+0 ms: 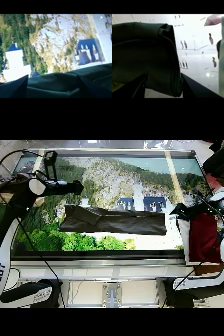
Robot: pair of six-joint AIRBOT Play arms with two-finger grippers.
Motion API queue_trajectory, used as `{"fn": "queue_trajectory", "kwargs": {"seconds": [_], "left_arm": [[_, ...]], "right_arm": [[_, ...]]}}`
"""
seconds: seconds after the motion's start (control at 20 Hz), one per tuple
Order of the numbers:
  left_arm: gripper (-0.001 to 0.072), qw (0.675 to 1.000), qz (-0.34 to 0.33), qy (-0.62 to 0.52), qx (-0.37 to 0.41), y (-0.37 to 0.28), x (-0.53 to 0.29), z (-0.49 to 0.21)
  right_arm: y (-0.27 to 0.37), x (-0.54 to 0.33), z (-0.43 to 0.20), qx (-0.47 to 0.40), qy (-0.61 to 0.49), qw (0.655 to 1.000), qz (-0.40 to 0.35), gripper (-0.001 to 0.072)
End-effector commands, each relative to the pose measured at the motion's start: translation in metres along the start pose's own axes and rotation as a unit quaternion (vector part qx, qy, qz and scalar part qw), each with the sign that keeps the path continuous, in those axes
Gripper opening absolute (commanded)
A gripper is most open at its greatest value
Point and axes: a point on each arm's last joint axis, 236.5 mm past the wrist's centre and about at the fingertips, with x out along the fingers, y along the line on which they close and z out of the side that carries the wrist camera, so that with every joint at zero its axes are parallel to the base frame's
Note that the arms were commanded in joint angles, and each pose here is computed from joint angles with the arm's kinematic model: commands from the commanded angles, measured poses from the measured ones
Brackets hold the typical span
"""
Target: Fold the shirts.
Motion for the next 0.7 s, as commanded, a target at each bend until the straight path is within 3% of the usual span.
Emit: {"fn": "queue_trajectory", "kwargs": {"seconds": [0.0, 0.2, 0.55, 0.65], "left_arm": [[0.0701, 0.999, -0.030, 0.020, 0.036, -0.040, 0.013, -0.011], [0.0701, 0.996, -0.041, 0.027, 0.074, -0.053, 0.021, -0.018], [0.0701, 0.996, -0.042, 0.028, 0.072, -0.053, 0.021, -0.018], [0.0700, 0.996, -0.042, 0.031, 0.071, -0.052, 0.024, -0.021]], "right_arm": [[-0.002, 0.030, -0.013, 0.019, 0.055, 0.996, 0.066, 0.0489], [-0.014, 0.049, -0.006, 0.027, 0.048, 0.997, 0.058, 0.0488], [-0.010, 0.067, -0.006, -0.012, 0.055, 0.998, 0.021, 0.0483], [0.002, 0.073, -0.010, -0.026, 0.064, 0.997, 0.023, 0.0430]]}}
